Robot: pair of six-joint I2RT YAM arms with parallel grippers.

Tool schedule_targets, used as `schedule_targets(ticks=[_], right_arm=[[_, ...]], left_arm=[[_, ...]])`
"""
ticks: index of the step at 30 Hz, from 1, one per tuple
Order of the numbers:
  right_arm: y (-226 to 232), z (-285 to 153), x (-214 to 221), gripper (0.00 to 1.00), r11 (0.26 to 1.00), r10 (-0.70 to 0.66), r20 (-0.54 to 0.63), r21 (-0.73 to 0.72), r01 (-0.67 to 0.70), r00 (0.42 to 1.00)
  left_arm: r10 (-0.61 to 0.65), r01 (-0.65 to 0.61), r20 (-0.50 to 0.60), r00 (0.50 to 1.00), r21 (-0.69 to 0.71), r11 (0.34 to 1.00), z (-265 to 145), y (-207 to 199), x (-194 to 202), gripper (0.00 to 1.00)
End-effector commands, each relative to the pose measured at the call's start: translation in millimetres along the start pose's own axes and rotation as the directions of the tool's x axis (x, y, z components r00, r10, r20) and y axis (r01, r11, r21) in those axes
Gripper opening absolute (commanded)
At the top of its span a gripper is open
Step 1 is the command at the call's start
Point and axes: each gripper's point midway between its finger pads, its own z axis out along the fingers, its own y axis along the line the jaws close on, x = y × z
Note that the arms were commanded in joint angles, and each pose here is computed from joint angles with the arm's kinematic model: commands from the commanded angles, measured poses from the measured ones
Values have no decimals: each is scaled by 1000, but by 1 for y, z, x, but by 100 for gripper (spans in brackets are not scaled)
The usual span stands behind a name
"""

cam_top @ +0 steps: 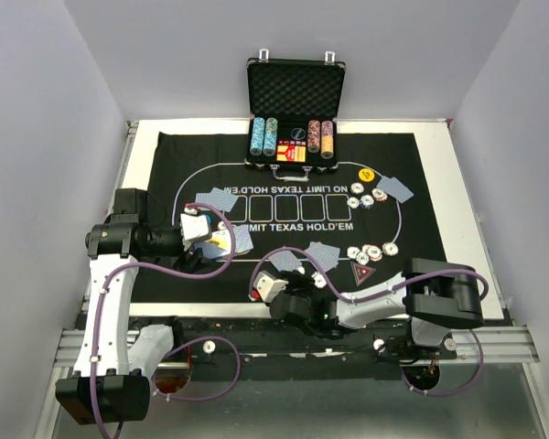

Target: Distribute texas hold em gaming equipment

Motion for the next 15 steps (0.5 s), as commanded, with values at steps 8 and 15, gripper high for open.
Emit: schedule_targets(ticks=[8, 15], right_arm=[[-15, 10, -1, 55, 993, 28, 35, 114, -32, 999], [-14, 18, 4, 53, 992, 42, 22, 120, -44, 999]], left_arm=[[28, -29, 33, 999, 8, 1000, 1, -1, -8, 45], [30, -30, 28, 999, 7, 1000, 1, 0, -6, 45]])
